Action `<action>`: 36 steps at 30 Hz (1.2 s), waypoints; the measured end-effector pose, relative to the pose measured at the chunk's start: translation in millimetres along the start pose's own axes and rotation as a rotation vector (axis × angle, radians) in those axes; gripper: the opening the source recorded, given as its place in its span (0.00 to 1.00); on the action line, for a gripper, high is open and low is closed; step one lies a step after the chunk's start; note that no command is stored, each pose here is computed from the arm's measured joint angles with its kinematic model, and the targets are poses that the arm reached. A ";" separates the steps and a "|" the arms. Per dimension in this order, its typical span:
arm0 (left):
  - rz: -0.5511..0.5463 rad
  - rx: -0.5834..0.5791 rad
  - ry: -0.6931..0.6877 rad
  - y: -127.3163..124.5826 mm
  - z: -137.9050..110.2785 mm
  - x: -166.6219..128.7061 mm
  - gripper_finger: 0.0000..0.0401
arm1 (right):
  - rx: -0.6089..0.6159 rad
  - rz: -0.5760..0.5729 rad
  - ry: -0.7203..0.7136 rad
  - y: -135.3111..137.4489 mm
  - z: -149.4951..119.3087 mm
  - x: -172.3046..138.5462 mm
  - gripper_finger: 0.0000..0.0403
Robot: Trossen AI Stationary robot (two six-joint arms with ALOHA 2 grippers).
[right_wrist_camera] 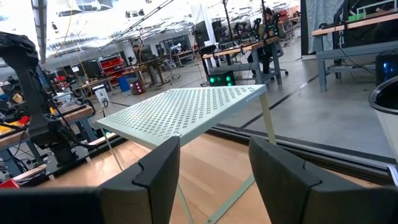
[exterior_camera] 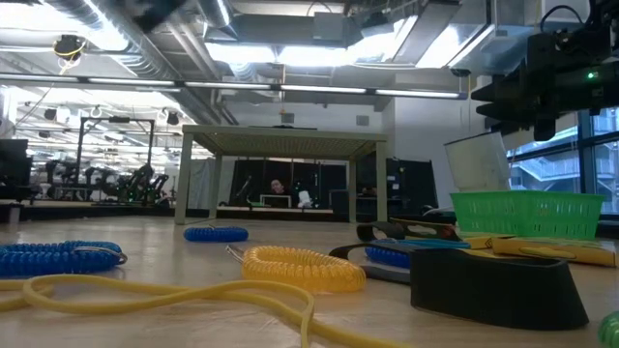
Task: Pick & Place Office Desk Supplies
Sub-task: Put the blue rubber band into the red bin
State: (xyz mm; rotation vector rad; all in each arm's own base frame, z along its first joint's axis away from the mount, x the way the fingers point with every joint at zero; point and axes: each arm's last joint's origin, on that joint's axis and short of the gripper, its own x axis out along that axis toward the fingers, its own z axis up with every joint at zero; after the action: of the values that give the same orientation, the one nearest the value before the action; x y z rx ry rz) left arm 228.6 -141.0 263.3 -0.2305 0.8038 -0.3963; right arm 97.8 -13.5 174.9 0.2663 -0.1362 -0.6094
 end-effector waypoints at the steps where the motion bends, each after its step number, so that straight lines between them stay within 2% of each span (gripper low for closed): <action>1: -0.036 -0.052 0.042 -0.8 -3.0 -4.5 0.01 | 0.000 0.000 0.000 0.0 0.0 0.0 0.48; 4: -0.058 -0.177 0.169 -3.8 -15.4 -16.1 0.01 | 0.000 0.000 0.000 0.0 0.0 0.0 0.48; 9: 0.013 -0.337 0.330 -10.6 -37.3 -32.9 0.01 | 0.000 0.000 0.000 0.0 0.0 0.0 0.48; 14: 0.179 -0.503 0.521 -14.1 -63.2 -46.6 0.01 | 0.000 0.000 0.000 0.0 0.0 0.0 0.48; 17: 0.290 -0.587 0.590 -15.0 -74.5 -52.8 0.02 | 0.000 0.000 0.000 0.0 0.0 0.0 0.48; 20: 0.347 -0.639 0.613 -16.5 -79.9 -55.8 0.02 | 0.000 0.000 0.000 0.0 0.0 0.0 0.48; 25: 0.378 -0.652 0.586 -19.5 -82.4 -56.6 0.02 | 0.000 0.000 0.000 0.0 0.0 0.0 0.48; 36: 0.413 -0.656 0.539 -18.7 -82.0 -56.2 0.12 | 0.000 0.000 0.000 0.0 0.0 0.0 0.48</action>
State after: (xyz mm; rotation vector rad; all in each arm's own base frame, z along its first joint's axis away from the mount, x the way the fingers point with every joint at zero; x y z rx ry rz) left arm 128.2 -137.9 251.1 -0.5678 1.4712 0.2259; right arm 97.8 -13.5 174.9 0.2662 -0.1361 -0.6093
